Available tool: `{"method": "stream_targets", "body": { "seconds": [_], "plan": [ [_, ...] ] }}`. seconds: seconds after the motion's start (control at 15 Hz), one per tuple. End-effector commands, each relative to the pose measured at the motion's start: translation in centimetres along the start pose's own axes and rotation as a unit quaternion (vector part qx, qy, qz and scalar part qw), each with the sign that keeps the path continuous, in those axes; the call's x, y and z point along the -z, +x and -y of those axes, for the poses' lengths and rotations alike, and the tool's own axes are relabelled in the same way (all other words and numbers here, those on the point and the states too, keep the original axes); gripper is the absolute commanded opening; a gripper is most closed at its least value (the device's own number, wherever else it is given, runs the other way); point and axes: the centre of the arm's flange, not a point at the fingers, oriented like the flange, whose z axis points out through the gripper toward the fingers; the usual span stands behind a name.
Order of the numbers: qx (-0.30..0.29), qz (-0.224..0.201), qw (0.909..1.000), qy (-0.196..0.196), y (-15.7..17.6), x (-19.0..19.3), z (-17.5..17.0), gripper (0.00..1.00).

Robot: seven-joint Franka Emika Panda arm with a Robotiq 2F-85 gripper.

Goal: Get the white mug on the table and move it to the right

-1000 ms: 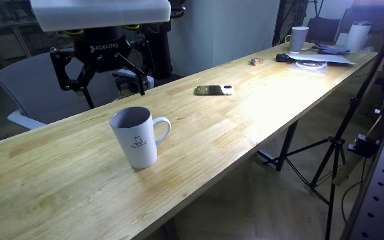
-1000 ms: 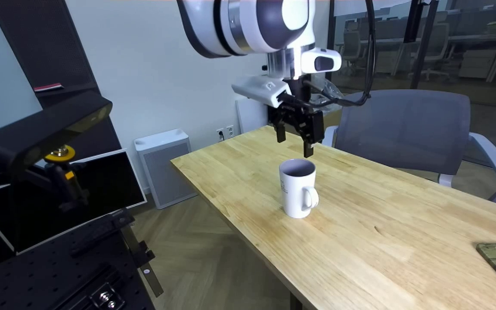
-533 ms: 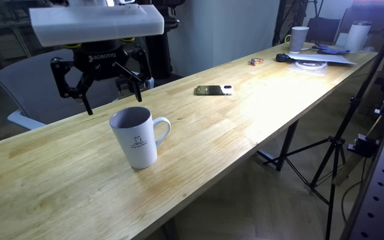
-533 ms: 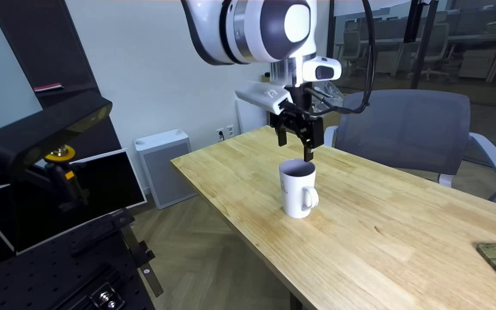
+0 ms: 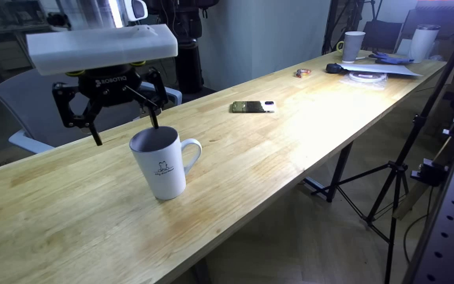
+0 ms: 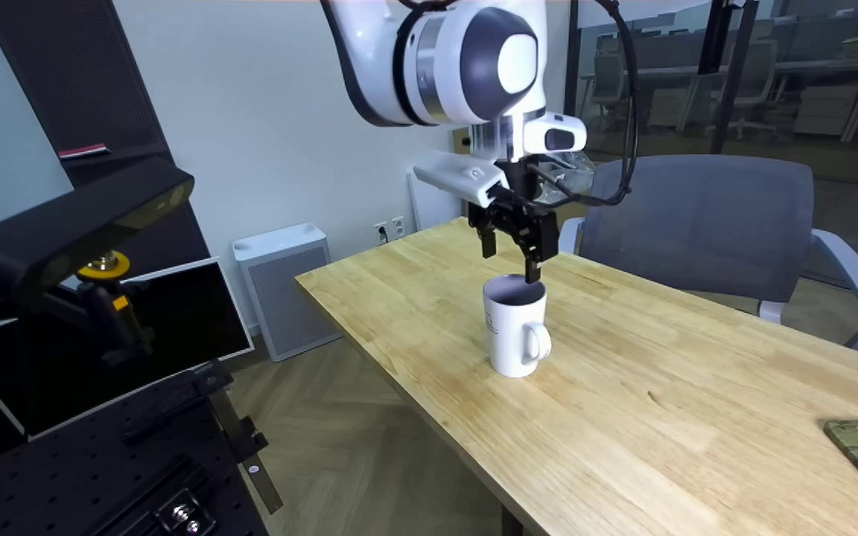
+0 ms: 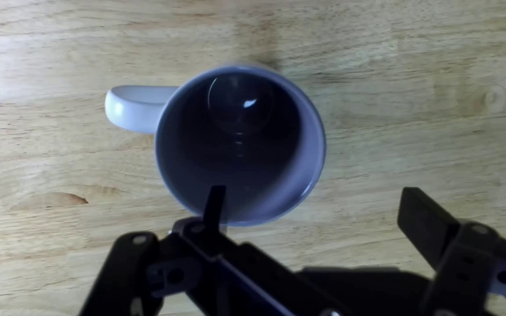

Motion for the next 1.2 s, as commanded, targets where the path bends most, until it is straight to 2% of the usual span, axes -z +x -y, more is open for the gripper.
{"method": "stream_targets", "body": {
  "seconds": [0.0, 0.4, 1.13],
  "plan": [
    [-0.002, 0.007, 1.0000, -0.004, 0.8, -0.3, 2.0, 1.00],
    [0.006, 0.017, 0.9998, -0.007, 0.4, -0.6, 3.5, 1.00],
    [-0.015, 0.037, 0.9990, -0.021, -0.2, -3.0, 1.8, 1.00]
  ]
}}
